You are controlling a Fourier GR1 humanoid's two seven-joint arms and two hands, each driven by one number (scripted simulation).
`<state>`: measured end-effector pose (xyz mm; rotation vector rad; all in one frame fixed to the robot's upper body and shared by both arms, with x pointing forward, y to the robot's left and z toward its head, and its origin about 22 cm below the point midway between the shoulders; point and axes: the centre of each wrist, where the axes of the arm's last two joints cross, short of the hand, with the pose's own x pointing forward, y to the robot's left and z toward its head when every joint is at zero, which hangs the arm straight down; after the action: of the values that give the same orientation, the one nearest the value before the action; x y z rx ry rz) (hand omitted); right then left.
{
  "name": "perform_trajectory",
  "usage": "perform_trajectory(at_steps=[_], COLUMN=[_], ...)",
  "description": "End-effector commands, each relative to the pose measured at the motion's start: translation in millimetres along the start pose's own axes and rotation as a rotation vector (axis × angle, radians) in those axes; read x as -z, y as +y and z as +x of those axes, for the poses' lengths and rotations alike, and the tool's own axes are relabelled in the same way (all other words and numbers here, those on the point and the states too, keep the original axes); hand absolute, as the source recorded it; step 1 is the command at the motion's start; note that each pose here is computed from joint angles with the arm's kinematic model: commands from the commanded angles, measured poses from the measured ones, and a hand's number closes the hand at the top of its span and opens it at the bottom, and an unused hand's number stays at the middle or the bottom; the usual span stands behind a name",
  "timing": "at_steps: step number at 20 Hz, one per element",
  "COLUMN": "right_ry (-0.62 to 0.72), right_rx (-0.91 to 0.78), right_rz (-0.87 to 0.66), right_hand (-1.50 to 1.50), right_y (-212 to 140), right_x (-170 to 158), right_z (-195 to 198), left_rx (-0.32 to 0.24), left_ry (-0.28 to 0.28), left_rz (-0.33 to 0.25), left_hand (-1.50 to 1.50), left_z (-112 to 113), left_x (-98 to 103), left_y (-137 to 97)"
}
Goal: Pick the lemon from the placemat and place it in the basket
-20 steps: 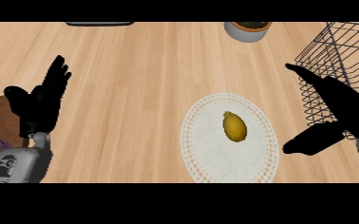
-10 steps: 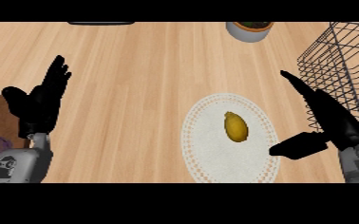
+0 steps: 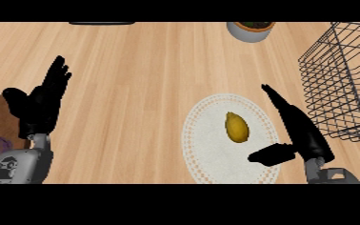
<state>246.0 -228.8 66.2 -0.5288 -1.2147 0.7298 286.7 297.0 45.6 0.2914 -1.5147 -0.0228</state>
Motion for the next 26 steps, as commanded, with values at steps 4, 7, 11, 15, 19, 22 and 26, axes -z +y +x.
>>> perform_trajectory(at_steps=[4,7,11,15,19,22,26], right_ry=[-0.041,-0.049,-0.064,-0.066,-0.04,-0.015,0.023], right_rx=[-0.009,-0.032,0.013,0.014,-0.008,-0.013,-0.055], right_rz=[-0.064,-0.056,-0.051,-0.06,-0.038,-0.04,-0.043], right_hand=[-1.5,-1.5,-1.5,-1.5,-1.5,-1.5,-1.5], right_y=[17,35,42,39,51,63,41], right_x=[17,9,2,18,20,15,15], right_z=[-24,-21,7,-8,-19,-24,-20], left_rx=[0.001,-0.005,0.002,0.005,-0.003,0.002,-0.013], left_ry=[0.003,-0.003,-0.008,-0.004,-0.006,0.001,0.01], left_rz=[-0.013,0.011,0.0,-0.003,0.01,-0.006,0.006], left_hand=[0.0,0.0,0.0,0.0,0.0,0.0,0.0], left_z=[18,5,3,-1,-2,19,3], left_x=[5,-2,-2,0,-4,5,-2], left_y=[7,-10,-9,6,14,15,-12])
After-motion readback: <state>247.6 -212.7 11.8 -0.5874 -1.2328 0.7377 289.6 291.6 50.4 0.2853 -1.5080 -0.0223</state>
